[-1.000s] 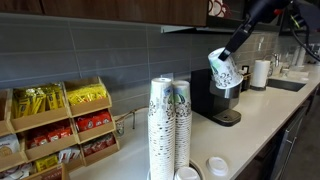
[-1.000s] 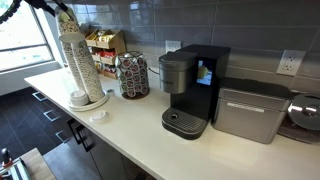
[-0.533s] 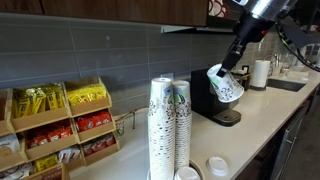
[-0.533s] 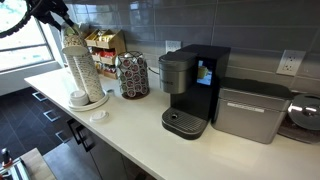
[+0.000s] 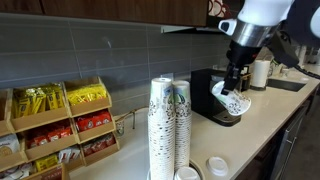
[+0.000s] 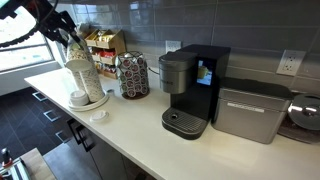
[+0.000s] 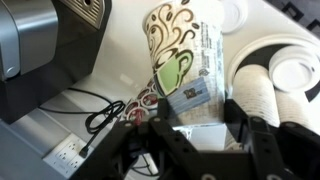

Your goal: Remove the top coffee cup on the right stacked cups, then put a lid on it

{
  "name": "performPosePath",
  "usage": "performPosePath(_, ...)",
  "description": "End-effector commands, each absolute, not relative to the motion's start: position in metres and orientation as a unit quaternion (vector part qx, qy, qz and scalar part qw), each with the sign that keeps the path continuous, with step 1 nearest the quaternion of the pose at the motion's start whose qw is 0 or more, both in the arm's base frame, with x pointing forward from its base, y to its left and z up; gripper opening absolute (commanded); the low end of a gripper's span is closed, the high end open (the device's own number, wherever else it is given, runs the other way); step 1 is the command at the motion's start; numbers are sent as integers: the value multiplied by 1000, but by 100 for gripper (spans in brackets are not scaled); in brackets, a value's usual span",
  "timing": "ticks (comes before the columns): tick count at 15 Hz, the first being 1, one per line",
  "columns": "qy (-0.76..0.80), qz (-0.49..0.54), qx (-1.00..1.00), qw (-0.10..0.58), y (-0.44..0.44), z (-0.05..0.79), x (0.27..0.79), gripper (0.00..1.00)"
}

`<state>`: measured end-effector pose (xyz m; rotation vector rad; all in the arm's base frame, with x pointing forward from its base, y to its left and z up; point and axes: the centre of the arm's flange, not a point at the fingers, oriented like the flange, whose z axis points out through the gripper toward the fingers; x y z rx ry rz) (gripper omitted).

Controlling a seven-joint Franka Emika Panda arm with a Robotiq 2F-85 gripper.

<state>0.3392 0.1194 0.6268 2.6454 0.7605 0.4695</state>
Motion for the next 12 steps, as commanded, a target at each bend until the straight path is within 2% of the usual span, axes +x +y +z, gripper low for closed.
performPosePath(1, 316, 86, 922, 207, 123, 561, 365, 34)
performPosePath(5, 397, 25, 891, 218, 104, 502, 380, 34)
performPosePath(12, 445, 54, 876, 176, 82, 431, 396, 34)
